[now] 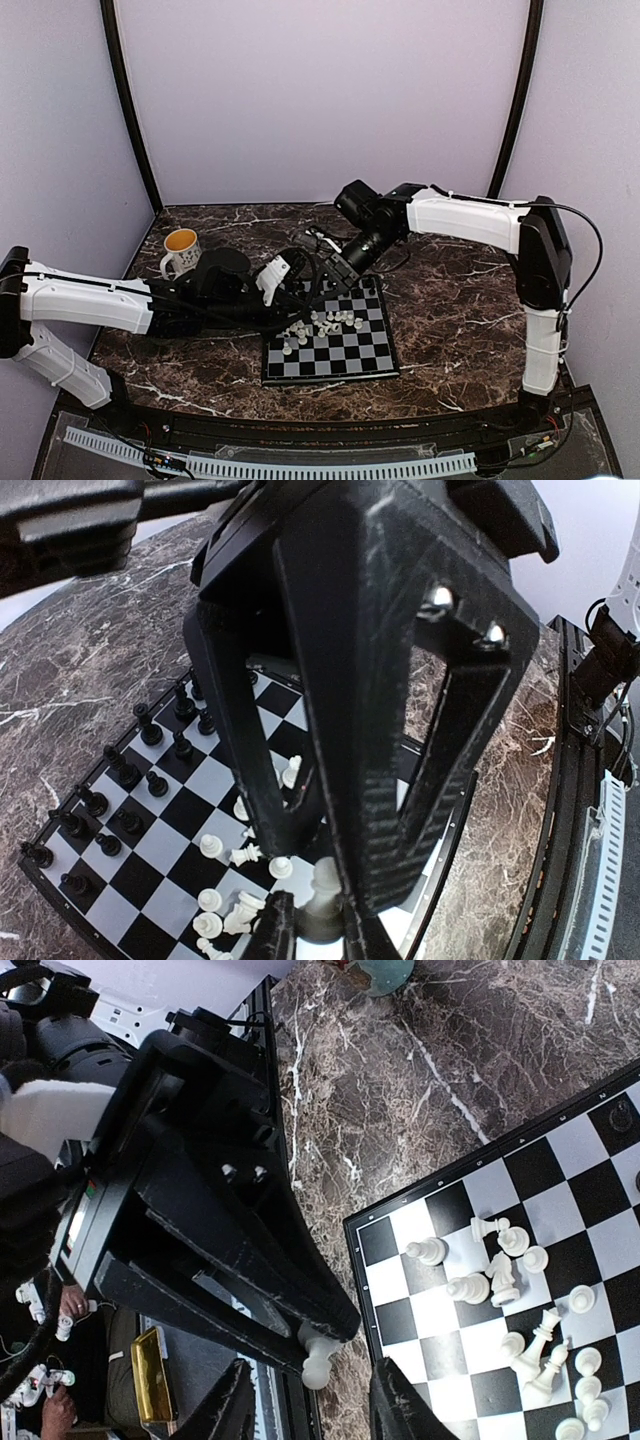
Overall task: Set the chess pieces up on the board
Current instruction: Pass from the left arm to the right
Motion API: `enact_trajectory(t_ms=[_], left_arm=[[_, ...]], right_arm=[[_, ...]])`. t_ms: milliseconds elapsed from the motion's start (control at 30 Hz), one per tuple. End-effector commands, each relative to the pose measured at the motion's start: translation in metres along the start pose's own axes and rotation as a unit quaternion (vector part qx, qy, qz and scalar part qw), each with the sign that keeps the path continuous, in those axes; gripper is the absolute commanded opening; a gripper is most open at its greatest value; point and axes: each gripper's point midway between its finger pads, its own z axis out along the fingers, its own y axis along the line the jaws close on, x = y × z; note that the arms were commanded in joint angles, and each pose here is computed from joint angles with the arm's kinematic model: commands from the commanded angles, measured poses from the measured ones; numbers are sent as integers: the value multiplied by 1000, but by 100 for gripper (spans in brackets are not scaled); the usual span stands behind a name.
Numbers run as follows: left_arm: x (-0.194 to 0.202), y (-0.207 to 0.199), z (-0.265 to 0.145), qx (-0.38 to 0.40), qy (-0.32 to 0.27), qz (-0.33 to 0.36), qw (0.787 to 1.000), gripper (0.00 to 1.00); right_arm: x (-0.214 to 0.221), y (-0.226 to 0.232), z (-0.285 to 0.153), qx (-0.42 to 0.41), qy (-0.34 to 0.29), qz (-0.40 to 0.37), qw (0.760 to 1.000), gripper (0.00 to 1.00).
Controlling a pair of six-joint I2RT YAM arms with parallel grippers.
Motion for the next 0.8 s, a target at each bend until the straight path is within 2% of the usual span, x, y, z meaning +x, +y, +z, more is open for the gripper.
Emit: enact_trajectory(t_ms=[0,333,433,567,667,700,733,767], left_arm=[[-19,-3,-2,0,-25,9,1000,12],[-17,-1,-1,-6,-24,5,1000,12],[-15,1,0,-11,-22,3,1000,19],[-14,15,-1,-53,-24,-10,998,42],[-19,28,-11,-91,-45,-22,995,68],[-25,31,-16,-98,-59,-24,993,84],[-26,34,-20,-108,-66,-27,992,95],[-29,38,-24,-119,-75,-30,990,98]], right_arm=[[-5,6,8,-16,2,-5,1000,37],[-3,8,12,-32,5,1,999,14],[-3,9,12,-32,5,-4,999,6],[-7,1,4,17,2,-26,1000,2],[-8,-11,-13,78,0,-51,996,0],[-8,-18,-20,101,-2,-56,993,0],[-6,-24,-29,125,-5,-60,990,0],[-3,-32,-38,151,-5,-63,986,0]])
